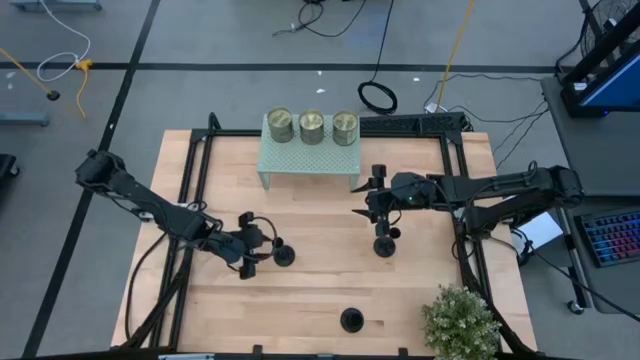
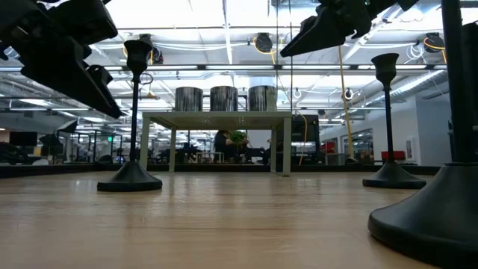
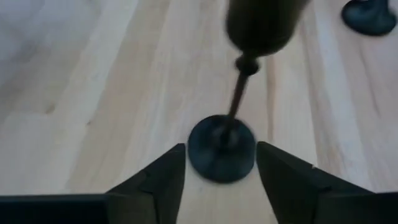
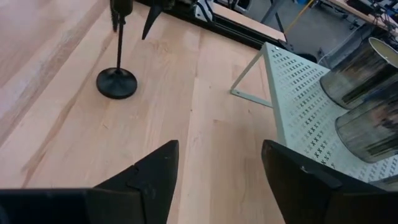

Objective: Pick & Place candle stick holders
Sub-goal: Put the top left black candle holder on the shelf

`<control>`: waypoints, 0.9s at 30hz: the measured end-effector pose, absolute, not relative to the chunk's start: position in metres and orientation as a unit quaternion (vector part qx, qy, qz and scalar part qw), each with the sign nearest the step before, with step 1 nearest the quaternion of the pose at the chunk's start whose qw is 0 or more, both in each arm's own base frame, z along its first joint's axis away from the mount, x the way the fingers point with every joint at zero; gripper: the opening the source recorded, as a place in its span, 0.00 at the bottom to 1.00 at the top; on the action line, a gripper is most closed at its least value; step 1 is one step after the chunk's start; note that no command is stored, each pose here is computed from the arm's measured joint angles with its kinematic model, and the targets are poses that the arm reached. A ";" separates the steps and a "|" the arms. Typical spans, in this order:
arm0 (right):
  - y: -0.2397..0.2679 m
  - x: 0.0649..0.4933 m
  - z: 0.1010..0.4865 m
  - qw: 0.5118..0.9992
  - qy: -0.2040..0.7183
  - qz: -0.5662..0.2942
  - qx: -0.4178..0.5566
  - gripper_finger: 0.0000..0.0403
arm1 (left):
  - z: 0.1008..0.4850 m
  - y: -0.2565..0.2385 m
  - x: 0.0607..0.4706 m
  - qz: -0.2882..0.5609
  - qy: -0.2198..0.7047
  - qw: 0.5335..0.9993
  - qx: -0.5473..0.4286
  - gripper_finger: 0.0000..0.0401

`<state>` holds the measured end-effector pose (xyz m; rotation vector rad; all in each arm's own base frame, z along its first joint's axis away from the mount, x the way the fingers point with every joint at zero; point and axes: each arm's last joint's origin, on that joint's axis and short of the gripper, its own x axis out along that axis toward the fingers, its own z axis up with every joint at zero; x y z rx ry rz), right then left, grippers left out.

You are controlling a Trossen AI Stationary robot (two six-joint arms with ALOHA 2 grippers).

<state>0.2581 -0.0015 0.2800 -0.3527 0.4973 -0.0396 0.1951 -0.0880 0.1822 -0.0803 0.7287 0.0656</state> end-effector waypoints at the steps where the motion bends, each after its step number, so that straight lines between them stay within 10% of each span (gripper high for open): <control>1: -0.001 0.258 0.280 0.954 0.244 -0.020 -0.174 0.56 | 0.180 -0.090 0.198 0.028 0.350 0.935 -0.040 0.53; 9: -0.002 0.258 0.280 0.954 0.242 -0.020 -0.174 0.56 | 0.153 -0.099 0.221 0.022 0.306 0.952 -0.008 0.54; 21: -0.002 0.258 0.280 0.954 0.242 -0.020 -0.174 0.56 | 0.152 -0.089 0.230 0.034 0.299 0.953 -0.028 0.05; 27: -0.002 0.259 0.282 0.956 0.233 -0.021 -0.176 0.56 | 0.173 -0.087 0.233 0.033 0.264 0.962 -0.061 0.05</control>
